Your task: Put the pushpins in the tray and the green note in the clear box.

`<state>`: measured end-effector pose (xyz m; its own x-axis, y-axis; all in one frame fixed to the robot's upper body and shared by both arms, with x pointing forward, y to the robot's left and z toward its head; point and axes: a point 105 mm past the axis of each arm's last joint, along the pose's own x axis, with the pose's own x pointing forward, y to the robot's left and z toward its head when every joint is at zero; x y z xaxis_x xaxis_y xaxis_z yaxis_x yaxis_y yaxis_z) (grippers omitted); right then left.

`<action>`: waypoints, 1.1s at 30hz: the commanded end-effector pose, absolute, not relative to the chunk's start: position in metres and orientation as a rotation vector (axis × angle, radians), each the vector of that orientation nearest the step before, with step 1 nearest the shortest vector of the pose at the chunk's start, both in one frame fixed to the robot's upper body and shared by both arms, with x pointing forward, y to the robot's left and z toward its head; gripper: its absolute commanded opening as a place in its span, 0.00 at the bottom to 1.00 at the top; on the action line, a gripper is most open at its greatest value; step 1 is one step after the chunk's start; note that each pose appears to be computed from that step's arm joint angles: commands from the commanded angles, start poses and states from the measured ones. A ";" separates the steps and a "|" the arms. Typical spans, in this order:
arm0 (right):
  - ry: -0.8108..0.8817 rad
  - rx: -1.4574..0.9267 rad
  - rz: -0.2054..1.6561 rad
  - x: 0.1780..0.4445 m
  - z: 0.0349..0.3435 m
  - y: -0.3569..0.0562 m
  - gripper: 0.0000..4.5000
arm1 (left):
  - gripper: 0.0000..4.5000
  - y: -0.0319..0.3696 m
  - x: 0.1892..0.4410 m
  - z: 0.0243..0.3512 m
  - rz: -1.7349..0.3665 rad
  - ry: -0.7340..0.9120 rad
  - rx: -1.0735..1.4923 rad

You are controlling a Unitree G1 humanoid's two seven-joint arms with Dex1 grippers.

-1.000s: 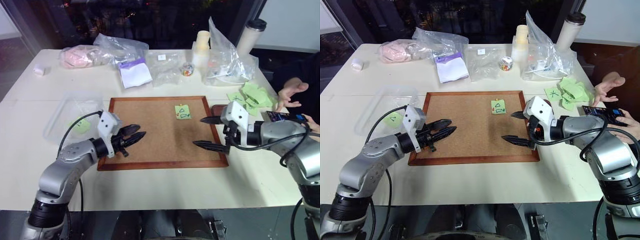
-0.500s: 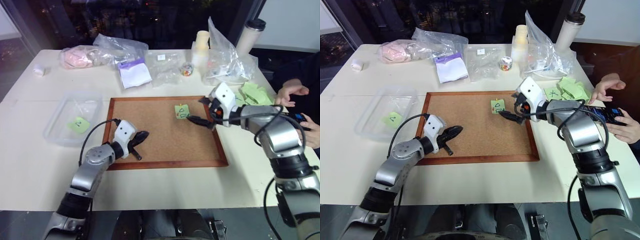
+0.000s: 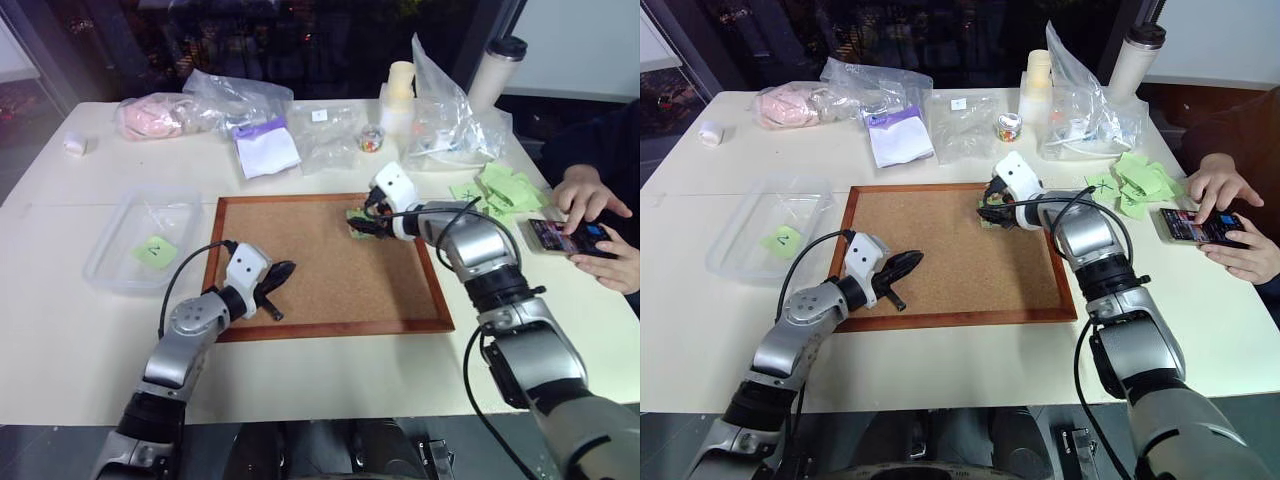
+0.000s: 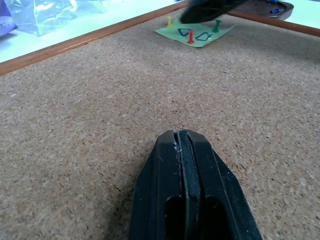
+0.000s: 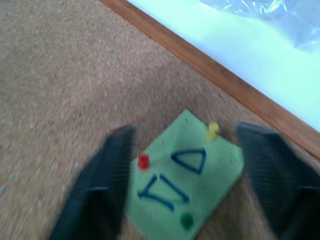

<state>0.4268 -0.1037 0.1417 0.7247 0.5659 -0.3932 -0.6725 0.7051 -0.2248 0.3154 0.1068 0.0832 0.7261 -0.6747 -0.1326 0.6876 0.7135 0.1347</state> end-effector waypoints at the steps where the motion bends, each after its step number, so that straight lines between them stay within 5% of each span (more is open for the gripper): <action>1: 0.248 -0.360 0.671 0.437 0.158 -0.101 0.71 | 0.00 0.109 0.308 0.062 -0.755 0.163 0.172; 13: 0.285 -0.338 0.660 0.444 0.143 -0.103 0.71 | 0.00 0.108 0.302 0.062 -0.752 0.167 0.169; 16: 0.302 -0.313 0.648 0.446 0.140 -0.104 0.52 | 0.00 0.108 0.301 0.062 -0.751 0.166 0.168; 20: 0.321 -0.298 0.655 0.446 0.137 -0.102 0.06 | 0.00 0.109 0.301 0.062 -0.747 0.169 0.168; 21: 0.323 -0.299 0.663 0.445 0.136 -0.101 0.01 | 0.00 0.109 0.301 0.062 -0.747 0.171 0.168; 33: 0.184 -0.222 0.727 0.431 0.181 -0.093 0.01 | 0.00 0.107 0.296 0.047 -0.740 0.240 0.129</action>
